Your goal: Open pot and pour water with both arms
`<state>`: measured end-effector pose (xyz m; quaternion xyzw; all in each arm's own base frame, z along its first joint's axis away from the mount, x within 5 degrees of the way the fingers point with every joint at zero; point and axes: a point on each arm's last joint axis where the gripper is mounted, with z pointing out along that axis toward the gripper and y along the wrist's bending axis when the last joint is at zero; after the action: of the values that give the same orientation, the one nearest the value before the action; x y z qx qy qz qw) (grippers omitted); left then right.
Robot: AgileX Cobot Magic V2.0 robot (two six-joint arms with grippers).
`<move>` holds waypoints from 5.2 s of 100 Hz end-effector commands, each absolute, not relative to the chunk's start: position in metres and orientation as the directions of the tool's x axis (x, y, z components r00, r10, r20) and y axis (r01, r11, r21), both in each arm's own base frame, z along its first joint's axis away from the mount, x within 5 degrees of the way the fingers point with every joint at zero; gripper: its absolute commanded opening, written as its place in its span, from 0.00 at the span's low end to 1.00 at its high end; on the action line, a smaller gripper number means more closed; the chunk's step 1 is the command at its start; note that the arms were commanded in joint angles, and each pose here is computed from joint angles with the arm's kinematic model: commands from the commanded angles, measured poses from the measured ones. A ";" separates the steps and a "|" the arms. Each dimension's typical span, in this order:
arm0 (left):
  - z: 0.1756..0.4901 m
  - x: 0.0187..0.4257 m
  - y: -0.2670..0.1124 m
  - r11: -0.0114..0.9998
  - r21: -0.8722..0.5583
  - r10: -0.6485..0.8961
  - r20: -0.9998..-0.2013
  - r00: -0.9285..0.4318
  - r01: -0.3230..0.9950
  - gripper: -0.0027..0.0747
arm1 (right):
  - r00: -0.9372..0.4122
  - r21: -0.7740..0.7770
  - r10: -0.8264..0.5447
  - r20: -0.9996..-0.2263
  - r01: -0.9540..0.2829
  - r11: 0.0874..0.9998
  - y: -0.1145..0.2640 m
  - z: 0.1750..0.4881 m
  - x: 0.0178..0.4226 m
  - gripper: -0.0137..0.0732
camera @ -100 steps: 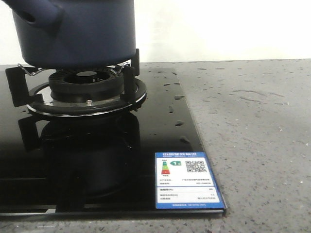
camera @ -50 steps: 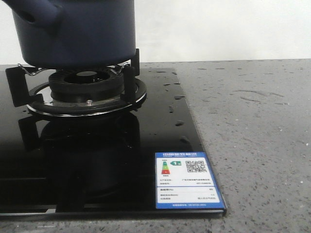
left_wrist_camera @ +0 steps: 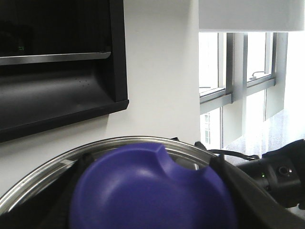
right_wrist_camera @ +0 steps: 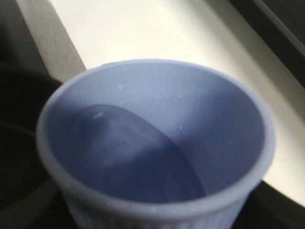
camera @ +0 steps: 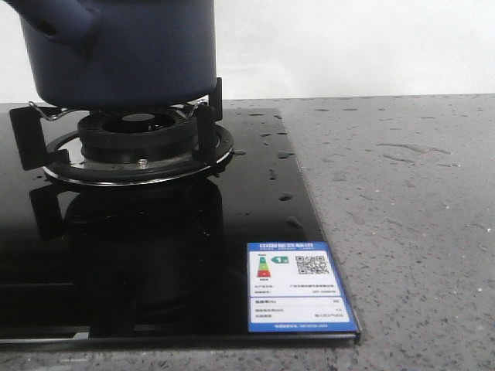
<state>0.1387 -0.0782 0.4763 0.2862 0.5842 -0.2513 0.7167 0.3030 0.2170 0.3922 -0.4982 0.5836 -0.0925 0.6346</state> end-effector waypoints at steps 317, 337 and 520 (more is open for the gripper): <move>0.460 0.147 -0.078 0.721 0.032 -0.070 -0.991 0.118 0.692 0.28 | -0.303 -0.004 -0.126 -0.944 -0.374 0.928 0.047 0.256 0.267 0.39; 0.460 0.146 -0.078 0.717 0.032 -0.069 -0.991 0.117 0.696 0.28 | -0.248 0.014 -0.102 -0.963 -0.426 0.905 0.053 0.262 0.266 0.63; 0.373 0.294 -0.124 0.744 -0.104 0.027 -0.982 -0.185 0.660 0.66 | 0.392 -0.147 0.010 -0.920 -0.370 0.917 0.039 0.402 0.113 0.09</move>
<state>0.3001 -0.1251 0.3455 0.2558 0.7457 -0.2592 0.5580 0.1168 0.0391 0.3917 -0.1683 0.5566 0.1096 0.8061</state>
